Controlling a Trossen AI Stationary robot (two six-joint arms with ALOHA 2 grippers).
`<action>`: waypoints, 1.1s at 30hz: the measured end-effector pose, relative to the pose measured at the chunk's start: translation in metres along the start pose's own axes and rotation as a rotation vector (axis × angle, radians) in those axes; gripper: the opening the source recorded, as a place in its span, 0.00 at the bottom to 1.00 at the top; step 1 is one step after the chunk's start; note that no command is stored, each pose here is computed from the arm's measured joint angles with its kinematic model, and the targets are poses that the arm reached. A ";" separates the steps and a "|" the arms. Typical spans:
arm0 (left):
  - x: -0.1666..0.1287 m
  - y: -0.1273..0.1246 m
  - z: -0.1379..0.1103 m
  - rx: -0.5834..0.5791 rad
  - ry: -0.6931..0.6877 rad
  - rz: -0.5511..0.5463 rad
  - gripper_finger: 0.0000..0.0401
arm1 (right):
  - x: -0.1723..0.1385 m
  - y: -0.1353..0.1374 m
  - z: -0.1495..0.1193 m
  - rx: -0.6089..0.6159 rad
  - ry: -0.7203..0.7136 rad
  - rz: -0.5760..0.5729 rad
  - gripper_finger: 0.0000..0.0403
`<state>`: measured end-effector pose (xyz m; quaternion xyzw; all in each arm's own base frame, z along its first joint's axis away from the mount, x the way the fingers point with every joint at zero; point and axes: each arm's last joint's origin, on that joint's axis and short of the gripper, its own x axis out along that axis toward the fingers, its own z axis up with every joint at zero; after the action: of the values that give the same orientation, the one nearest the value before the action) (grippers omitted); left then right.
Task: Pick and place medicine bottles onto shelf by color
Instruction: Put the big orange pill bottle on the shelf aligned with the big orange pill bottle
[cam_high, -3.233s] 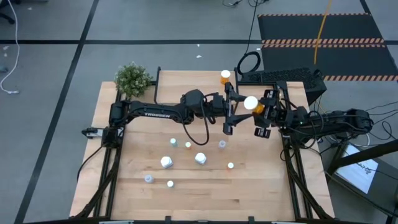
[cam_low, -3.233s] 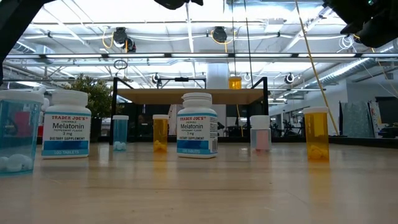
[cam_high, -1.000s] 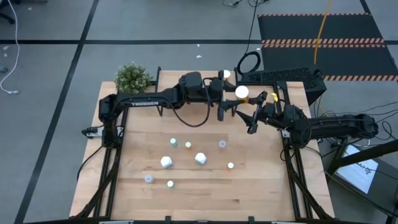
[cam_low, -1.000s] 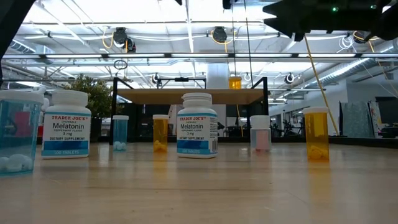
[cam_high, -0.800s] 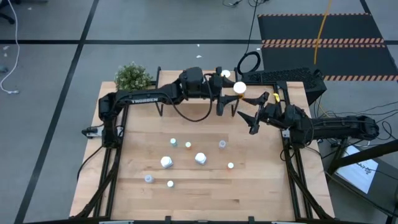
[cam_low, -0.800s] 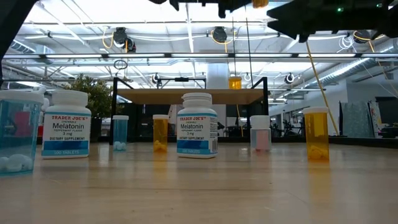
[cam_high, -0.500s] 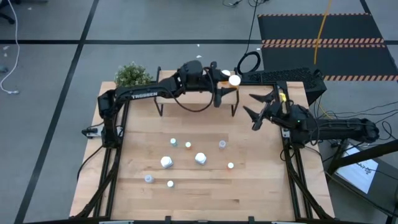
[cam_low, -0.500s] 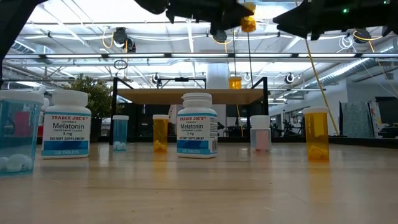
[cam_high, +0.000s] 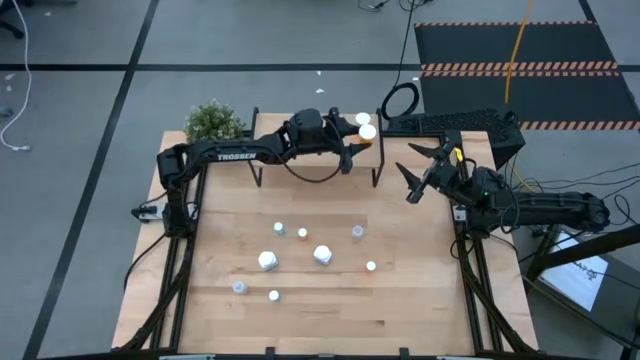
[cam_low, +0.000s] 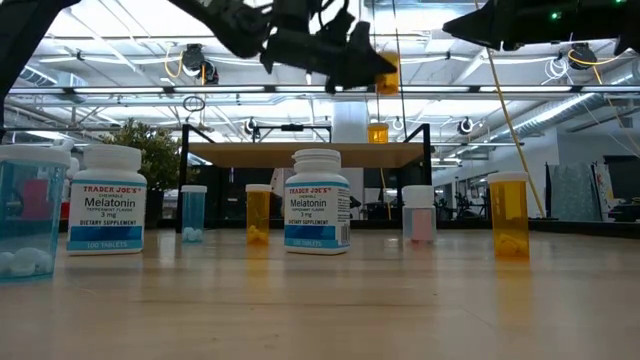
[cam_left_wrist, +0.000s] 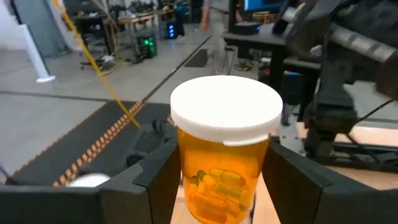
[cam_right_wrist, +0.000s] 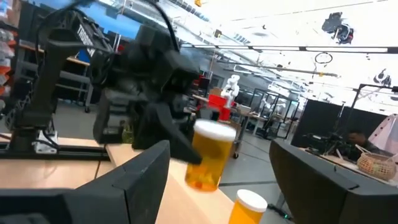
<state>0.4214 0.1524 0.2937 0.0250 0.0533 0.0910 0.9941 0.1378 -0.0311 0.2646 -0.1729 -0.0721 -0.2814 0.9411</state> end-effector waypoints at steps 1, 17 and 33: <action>0.000 0.000 -0.003 -0.007 -0.004 0.004 0.52 | 0.000 0.000 0.000 -0.012 0.000 0.000 0.67; 0.011 -0.005 -0.037 -0.067 0.024 0.165 0.52 | 0.000 0.000 0.000 -0.080 0.000 -0.001 0.67; 0.023 -0.013 -0.057 -0.176 0.028 0.292 0.52 | 0.000 0.000 0.000 -0.080 0.000 -0.001 0.67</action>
<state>0.4403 0.1461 0.2341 -0.0558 0.0549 0.2390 0.9679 0.1378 -0.0312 0.2647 -0.2102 -0.0612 -0.2847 0.9333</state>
